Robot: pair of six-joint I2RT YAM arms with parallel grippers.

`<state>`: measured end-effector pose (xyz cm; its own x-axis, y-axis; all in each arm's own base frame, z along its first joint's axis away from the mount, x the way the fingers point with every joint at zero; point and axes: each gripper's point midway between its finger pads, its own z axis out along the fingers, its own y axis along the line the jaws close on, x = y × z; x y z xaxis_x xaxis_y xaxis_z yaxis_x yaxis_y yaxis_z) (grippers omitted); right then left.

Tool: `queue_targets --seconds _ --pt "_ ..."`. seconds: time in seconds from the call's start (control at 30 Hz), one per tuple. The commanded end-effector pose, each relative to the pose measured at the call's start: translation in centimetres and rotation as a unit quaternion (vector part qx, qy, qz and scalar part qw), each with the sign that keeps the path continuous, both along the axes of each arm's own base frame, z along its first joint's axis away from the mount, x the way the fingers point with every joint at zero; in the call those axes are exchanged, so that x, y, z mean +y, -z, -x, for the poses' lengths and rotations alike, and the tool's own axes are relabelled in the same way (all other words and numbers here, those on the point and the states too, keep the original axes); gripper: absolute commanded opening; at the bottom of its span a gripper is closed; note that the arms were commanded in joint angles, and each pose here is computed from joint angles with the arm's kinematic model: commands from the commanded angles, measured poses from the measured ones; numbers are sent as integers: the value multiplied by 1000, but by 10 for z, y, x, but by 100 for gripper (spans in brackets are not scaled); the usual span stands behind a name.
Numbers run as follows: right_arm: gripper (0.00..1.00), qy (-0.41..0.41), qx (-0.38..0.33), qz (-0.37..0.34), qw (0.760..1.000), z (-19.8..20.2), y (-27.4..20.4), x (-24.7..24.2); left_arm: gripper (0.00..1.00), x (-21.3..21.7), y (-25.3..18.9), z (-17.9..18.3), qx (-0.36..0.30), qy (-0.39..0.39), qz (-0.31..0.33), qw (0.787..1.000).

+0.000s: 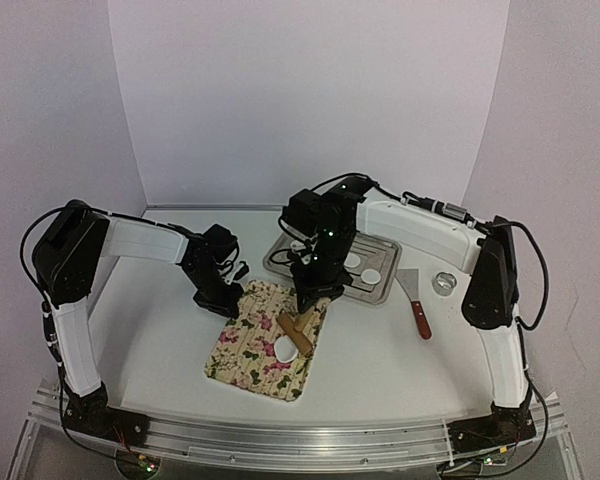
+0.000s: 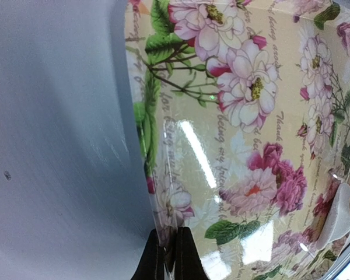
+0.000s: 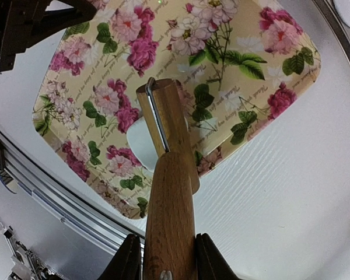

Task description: Roll out the dumpling wrappers from the dough

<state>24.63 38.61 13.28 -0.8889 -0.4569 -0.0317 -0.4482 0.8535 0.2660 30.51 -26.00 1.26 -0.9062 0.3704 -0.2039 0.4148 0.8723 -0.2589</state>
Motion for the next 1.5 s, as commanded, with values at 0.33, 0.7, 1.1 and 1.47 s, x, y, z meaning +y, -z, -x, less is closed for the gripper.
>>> queue_targets --seconds 0.33,0.7,1.1,1.47 --pt "0 -37 28 36 998 11 32 -8 0 6 18 -4 2 8 -29 1000" --pt "0 -28 53 109 992 17 74 -28 0 7 20 -4 3 4 -29 1000" --pt "0 -22 89 158 983 35 117 -31 0 6 22 -1 6 3 -25 1000" --pt "0 -13 123 177 976 53 145 -25 0 6 25 3 12 2 -19 1000"
